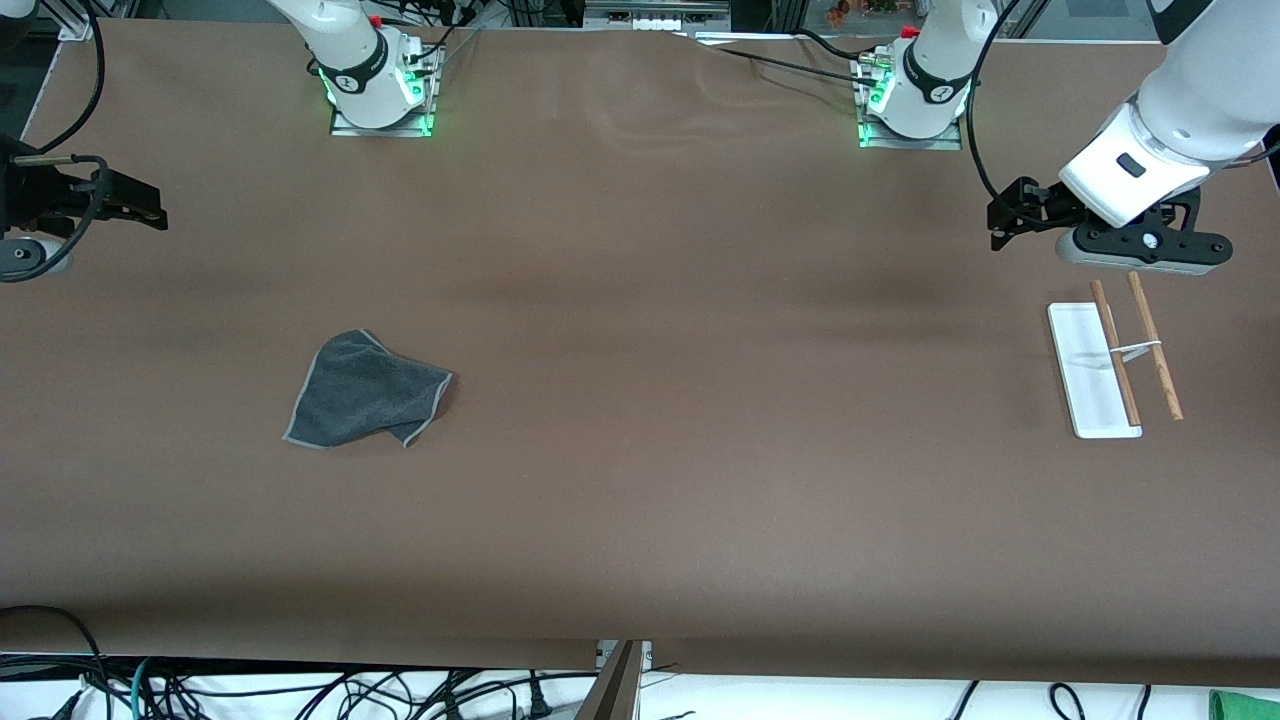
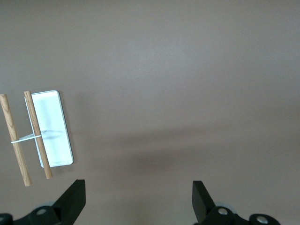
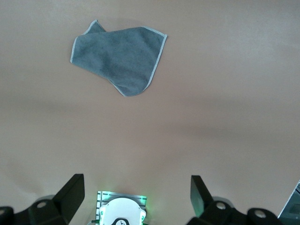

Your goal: Pass towel and hang on rack

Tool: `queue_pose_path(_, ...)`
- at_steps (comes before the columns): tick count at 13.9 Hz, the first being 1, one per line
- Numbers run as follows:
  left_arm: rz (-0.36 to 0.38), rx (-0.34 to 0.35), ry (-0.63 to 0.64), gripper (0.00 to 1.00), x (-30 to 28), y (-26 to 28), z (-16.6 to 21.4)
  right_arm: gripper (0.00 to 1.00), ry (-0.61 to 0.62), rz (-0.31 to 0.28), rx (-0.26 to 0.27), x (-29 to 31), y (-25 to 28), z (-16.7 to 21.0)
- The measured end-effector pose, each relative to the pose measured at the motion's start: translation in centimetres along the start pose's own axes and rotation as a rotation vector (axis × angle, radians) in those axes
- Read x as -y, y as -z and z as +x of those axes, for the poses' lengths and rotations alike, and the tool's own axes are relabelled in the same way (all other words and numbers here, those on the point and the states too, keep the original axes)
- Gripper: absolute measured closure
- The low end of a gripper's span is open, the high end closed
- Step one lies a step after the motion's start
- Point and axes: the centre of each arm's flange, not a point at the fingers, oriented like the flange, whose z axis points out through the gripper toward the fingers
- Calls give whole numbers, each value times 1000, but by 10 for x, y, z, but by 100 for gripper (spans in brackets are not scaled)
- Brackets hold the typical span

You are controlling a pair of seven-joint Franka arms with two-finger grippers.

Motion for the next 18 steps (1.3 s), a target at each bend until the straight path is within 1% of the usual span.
queue_pose_path(15,0,2,-2,0,-1,2,-1,0,-1,0,-4,-1,0,1)
queue_pose_path(18,0,2,-2,0,-1,2,-1,0,3,-2,-14,1,3,2)
